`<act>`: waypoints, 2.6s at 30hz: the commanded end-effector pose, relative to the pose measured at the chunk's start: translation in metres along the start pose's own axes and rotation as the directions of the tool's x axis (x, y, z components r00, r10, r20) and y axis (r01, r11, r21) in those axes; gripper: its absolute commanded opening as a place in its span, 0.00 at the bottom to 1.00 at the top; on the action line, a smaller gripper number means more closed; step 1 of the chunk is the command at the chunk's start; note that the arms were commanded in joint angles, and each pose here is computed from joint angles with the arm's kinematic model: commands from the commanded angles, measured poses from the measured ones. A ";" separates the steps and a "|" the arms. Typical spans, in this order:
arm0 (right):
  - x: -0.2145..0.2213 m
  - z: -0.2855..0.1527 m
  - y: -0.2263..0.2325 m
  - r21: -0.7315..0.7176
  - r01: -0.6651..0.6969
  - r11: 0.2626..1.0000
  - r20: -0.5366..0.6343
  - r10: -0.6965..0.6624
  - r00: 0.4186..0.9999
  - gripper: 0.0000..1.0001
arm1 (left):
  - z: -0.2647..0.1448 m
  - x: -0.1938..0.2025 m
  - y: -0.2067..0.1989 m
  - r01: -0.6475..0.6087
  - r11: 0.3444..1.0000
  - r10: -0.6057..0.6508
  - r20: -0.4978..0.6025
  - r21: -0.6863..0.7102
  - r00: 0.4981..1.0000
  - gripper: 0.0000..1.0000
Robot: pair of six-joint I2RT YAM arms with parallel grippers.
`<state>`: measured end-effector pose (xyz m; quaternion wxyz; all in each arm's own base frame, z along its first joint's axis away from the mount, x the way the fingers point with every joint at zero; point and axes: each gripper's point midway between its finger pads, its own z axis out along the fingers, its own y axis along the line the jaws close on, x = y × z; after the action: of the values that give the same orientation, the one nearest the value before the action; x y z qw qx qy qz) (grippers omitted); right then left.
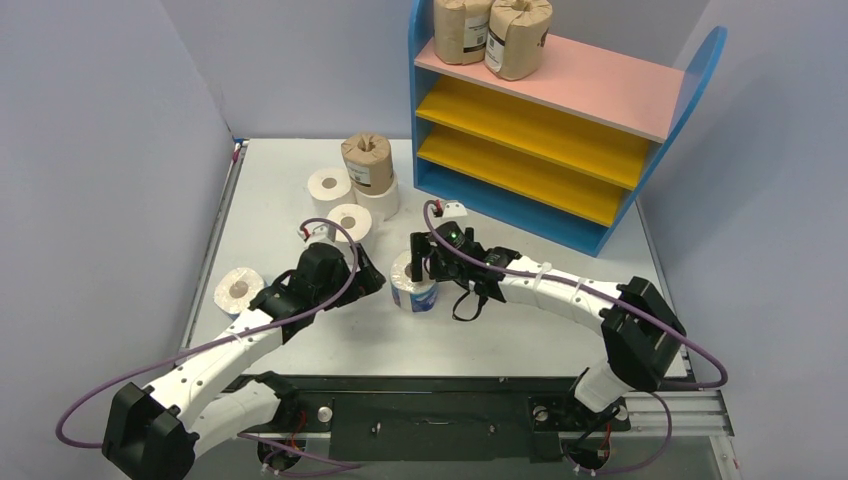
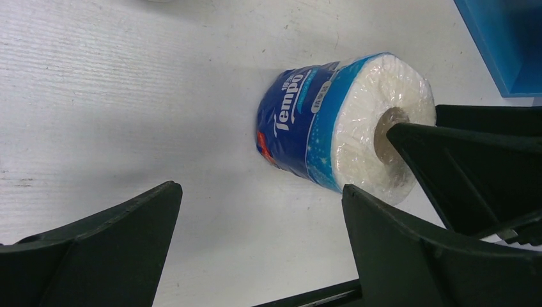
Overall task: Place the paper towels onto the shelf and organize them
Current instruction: Pick up the paper towel from the center of the board.
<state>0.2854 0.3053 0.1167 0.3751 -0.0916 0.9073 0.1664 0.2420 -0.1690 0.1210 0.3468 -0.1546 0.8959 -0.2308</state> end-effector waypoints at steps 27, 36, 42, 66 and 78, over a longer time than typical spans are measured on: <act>0.008 -0.073 -0.091 0.033 -0.315 0.949 0.262 0.296 0.918 0.83 | 0.010 -0.009 -0.088 -0.022 0.941 0.044 -0.058 0.337 0.997 0.97; 0.011 -0.081 -0.099 0.022 -0.345 0.938 0.293 0.324 0.900 0.82 | 0.030 0.017 -0.129 -0.282 0.908 0.327 -0.104 0.309 0.939 0.88; 0.012 -0.085 -0.099 0.008 -0.335 0.942 0.292 0.318 0.902 0.82 | 0.051 0.035 -0.119 -0.384 0.898 0.424 -0.189 0.216 0.886 0.70; 0.015 -0.090 -0.104 0.009 -0.321 0.947 0.304 0.303 0.903 0.82 | 0.054 0.064 -0.110 -0.331 0.903 0.402 -0.261 0.275 0.878 0.24; -0.001 -0.102 -0.105 -0.008 -0.312 0.950 0.348 0.295 0.890 0.82 | 0.012 0.013 -0.133 0.150 0.792 0.009 -0.257 0.592 0.966 0.16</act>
<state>0.2426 0.1741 0.1378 0.4710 0.0849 0.8530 0.2082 0.2508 -0.2762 0.1146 0.2451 -0.0111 0.8891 -0.3865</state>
